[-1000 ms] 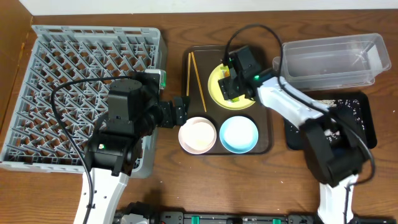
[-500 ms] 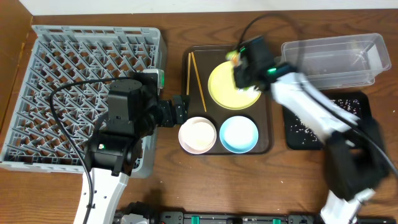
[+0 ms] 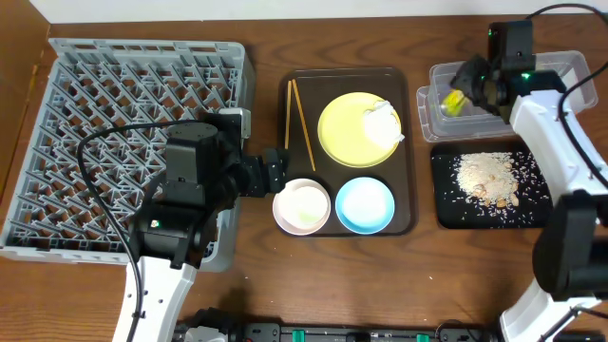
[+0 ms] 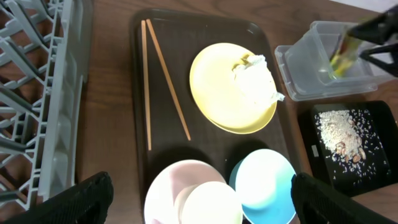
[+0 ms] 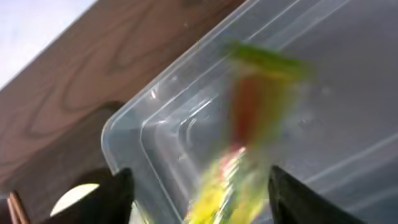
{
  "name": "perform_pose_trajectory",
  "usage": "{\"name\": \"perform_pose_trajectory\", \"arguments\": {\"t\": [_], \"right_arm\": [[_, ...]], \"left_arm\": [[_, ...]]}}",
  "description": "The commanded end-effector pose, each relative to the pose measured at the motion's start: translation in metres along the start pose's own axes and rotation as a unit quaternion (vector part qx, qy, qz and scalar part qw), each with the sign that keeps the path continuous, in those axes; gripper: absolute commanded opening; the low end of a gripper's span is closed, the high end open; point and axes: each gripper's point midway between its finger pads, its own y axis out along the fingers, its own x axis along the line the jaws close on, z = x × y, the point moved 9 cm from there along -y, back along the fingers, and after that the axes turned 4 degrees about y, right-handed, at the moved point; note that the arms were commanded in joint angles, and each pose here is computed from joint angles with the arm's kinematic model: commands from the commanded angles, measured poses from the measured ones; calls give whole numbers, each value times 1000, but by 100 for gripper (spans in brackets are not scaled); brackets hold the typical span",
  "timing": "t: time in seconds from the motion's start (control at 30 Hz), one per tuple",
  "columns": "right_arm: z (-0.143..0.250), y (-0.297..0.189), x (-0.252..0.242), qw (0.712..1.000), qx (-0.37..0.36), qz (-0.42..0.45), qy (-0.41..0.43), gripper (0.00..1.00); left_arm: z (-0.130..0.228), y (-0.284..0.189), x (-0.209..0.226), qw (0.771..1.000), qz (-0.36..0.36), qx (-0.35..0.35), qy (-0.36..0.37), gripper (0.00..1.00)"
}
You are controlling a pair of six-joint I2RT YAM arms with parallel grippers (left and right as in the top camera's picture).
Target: Sort waste into correct bins and load items into the dishwasher
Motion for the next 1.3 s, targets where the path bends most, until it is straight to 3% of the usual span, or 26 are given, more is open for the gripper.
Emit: {"name": "perform_pose_trajectory", "arguments": {"t": [0.0,0.17,0.23,0.37,0.6,0.8,0.87,1.03,1.13,1.27], "right_arm": [[-5,-16,13,998,5,-60,-29,69],[19,-64,58,961,14,-184,-206,64],[57,-69,81,928,32,-194,-317,64],[103,-40,96,916,-1,-74,-395,69],[137,31,95,916,0,-6,-402,68],[160,74,80,916,51,4,-397,58],[167,81,76,918,71,3,-391,50],[171,81,77,926,86,-6,-366,2],[157,62,86,932,74,-34,-353,1],[110,8,98,951,51,-114,-282,1]], "left_arm": [[-3,-3,-2,1000,7,-1,-7,92],[-4,-3,-2,1000,8,-4,-6,92],[-4,-3,-2,1000,8,-4,-6,92],[-4,-3,-2,1000,8,-2,-7,92],[-1,-4,-13,997,72,13,-9,92],[2,-4,-12,997,70,23,-13,92],[2,-4,-12,997,69,24,-13,92],[3,-4,-12,997,69,24,-13,92],[4,-4,-12,997,68,29,-15,92],[5,-4,-11,997,68,31,-15,92]]}}
